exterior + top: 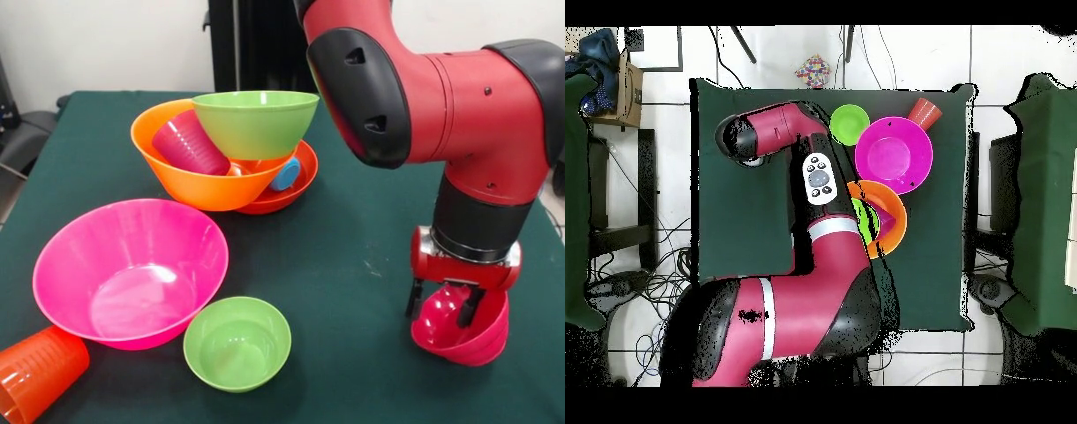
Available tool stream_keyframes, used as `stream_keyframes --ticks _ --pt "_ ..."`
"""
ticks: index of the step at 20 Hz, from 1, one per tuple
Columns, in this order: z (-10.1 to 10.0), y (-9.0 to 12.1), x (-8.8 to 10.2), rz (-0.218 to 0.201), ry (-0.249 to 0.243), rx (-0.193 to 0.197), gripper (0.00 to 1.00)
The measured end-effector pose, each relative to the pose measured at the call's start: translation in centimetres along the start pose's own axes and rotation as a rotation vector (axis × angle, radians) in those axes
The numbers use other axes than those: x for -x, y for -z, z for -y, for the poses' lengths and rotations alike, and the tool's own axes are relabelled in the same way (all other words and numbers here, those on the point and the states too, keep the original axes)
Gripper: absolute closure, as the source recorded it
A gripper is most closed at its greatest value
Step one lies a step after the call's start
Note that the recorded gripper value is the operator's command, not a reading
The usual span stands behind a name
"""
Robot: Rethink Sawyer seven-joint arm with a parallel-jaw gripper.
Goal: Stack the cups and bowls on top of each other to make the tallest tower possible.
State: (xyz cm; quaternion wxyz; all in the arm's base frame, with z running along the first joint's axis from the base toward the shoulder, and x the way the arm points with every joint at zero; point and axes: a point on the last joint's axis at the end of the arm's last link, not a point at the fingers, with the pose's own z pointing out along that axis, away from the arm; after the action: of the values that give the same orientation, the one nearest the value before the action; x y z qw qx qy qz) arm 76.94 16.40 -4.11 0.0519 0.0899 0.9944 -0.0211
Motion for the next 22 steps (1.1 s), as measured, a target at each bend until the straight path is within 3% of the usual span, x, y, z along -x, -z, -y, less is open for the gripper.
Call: stream_keyframes --ticks 8,17,22 --pt "-0.3 1.8 0.7 -0.022 -0.028 0.014 0.00" --pt "-0.3 5.7 2.7 -0.006 -0.061 0.036 0.00" --pt "-0.3 6.9 3.3 0.006 -0.064 0.038 0.00"
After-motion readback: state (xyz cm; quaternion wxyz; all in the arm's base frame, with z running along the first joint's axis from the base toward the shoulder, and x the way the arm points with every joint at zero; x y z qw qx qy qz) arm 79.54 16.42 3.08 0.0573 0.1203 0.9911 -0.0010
